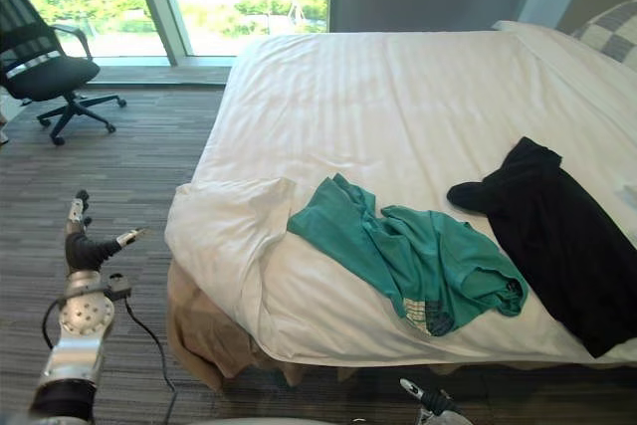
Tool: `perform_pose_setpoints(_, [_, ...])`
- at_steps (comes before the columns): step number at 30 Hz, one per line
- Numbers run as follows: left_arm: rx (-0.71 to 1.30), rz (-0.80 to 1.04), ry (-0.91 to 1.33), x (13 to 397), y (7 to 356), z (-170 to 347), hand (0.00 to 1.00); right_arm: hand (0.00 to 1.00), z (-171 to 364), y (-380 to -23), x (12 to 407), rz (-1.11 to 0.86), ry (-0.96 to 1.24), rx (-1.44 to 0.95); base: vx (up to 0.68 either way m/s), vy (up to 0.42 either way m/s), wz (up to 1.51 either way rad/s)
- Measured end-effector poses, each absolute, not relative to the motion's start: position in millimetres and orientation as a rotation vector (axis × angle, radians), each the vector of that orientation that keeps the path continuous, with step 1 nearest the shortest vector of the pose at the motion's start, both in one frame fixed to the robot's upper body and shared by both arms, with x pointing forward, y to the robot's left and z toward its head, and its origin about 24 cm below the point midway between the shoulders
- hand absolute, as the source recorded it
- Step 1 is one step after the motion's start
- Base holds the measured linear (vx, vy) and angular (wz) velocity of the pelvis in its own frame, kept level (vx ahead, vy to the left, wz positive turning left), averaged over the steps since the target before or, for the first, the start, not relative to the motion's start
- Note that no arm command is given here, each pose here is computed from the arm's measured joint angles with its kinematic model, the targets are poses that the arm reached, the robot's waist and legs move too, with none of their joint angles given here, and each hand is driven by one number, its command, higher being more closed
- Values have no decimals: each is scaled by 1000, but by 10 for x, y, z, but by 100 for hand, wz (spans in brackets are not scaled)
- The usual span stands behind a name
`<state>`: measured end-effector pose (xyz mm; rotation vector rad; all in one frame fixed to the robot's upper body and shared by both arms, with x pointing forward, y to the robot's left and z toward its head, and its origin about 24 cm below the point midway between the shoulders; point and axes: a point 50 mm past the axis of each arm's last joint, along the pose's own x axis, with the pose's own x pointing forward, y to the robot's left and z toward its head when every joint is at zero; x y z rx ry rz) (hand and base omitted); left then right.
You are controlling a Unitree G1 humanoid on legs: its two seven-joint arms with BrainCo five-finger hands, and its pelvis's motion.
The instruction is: Tidy the bed and pick cloth on bed and put in laundry
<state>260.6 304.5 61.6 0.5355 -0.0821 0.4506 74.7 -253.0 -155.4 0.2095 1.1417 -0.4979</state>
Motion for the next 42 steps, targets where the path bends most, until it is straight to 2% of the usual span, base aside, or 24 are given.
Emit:
perform_pose_setpoints(5, [555,322,-5,2839,2861,544,0,0,-1566,-2511,722,-506,1163,204,12,-2,-9])
perform_pose_setpoints(14, [608,277,65,3079,2721,528,0,0,-1591,-2443,708,-487,1206,178,-3,-13,-6])
perform_pose_setpoints(24, [798,201,212,3173,2588,332,0,0,-1601,-2396,724,-498,1224,155,-49,-6,-11])
perform_pose_setpoints(33, [819,300,163,3571,2485,760,0,0,-1451,-2404,1257,-514,1060,204,-67,-36,-17])
perform_pose_setpoints(36, [801,330,84,3734,2338,1042,0,0,-1364,-2355,1438,-499,972,222,-1,16,6])
perform_pose_setpoints(37, [792,334,58,3767,2277,1117,100,0,-1320,-2320,1525,-482,929,224,-5,23,8])
perform_pose_setpoints(42, [768,354,26,3780,2230,1237,100,0,-1127,-2217,1855,-411,775,204,-20,-2,-5])
